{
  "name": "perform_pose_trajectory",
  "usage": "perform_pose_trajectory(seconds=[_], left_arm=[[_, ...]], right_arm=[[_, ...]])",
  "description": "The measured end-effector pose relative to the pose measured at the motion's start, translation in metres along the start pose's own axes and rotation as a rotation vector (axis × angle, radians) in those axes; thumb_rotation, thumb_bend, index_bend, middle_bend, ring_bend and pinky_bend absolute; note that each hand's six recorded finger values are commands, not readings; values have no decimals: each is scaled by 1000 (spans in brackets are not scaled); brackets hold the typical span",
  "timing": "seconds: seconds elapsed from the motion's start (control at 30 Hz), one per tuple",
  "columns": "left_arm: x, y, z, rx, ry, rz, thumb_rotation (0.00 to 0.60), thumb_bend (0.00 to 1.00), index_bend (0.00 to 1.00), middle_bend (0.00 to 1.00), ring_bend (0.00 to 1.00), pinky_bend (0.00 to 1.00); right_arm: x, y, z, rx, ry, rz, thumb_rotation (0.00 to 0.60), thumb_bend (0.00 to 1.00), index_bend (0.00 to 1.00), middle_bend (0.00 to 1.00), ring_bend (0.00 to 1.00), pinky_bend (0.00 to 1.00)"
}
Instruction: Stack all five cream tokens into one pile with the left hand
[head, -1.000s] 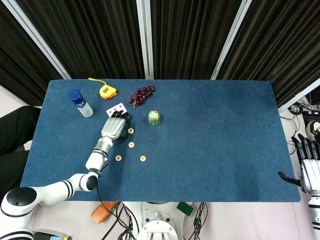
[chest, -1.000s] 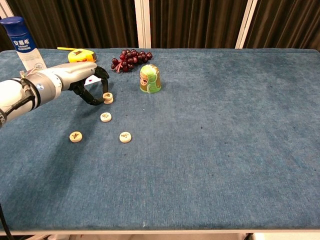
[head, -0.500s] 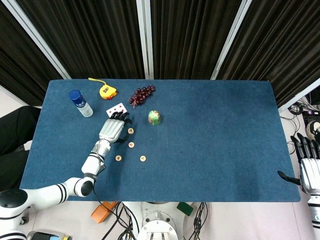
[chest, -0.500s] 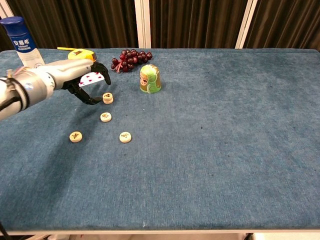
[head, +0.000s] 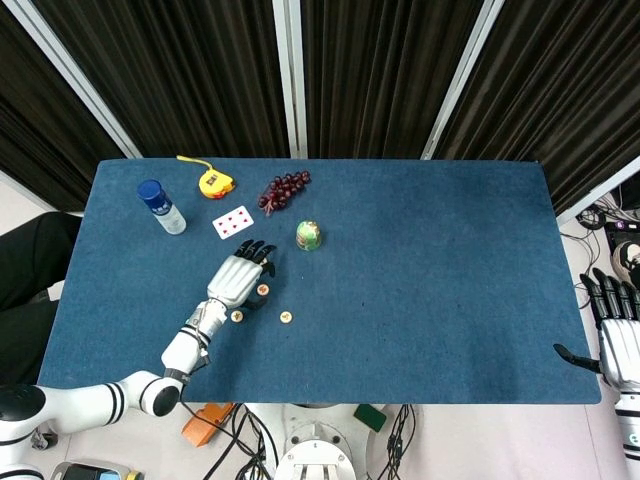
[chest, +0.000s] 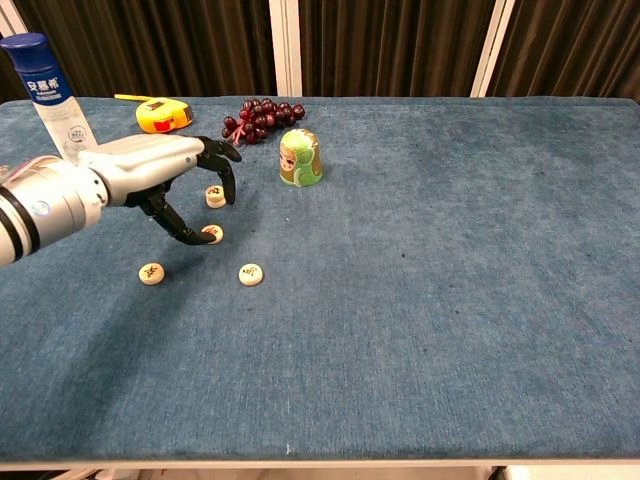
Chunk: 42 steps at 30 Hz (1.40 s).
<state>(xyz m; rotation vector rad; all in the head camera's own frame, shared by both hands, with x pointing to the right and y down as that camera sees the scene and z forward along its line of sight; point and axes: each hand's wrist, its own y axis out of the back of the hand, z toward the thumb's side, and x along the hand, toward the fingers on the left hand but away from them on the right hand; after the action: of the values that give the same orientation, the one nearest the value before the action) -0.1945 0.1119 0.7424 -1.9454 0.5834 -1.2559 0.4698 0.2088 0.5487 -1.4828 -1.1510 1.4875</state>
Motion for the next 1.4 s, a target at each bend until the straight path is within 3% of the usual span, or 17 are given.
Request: perform_pose_trajectory(seconds=[0.13,0.6,0.9,1.4], left_arm=[[2,-6,-4,44,15,-9,600,283,448,66,0,0],[3,-14,-10,58,33,-34,600,310,450,58,0,0],[6,-15,-12,41,41,-33,600,357,552,59,0,0],[28,22,-14,-98,83,19,588,357,539,59,0,0]], right_arm=[[1,1,-1,1,-2,-3,600,63,0,0,0,0],[0,0,1,2,2,0,600,64,0,0,0,0],[-1,1,1,2,1,-2,600,64,0,0,0,0],[-2,1,1,-1,1,-2,600,64,0,0,0,0]])
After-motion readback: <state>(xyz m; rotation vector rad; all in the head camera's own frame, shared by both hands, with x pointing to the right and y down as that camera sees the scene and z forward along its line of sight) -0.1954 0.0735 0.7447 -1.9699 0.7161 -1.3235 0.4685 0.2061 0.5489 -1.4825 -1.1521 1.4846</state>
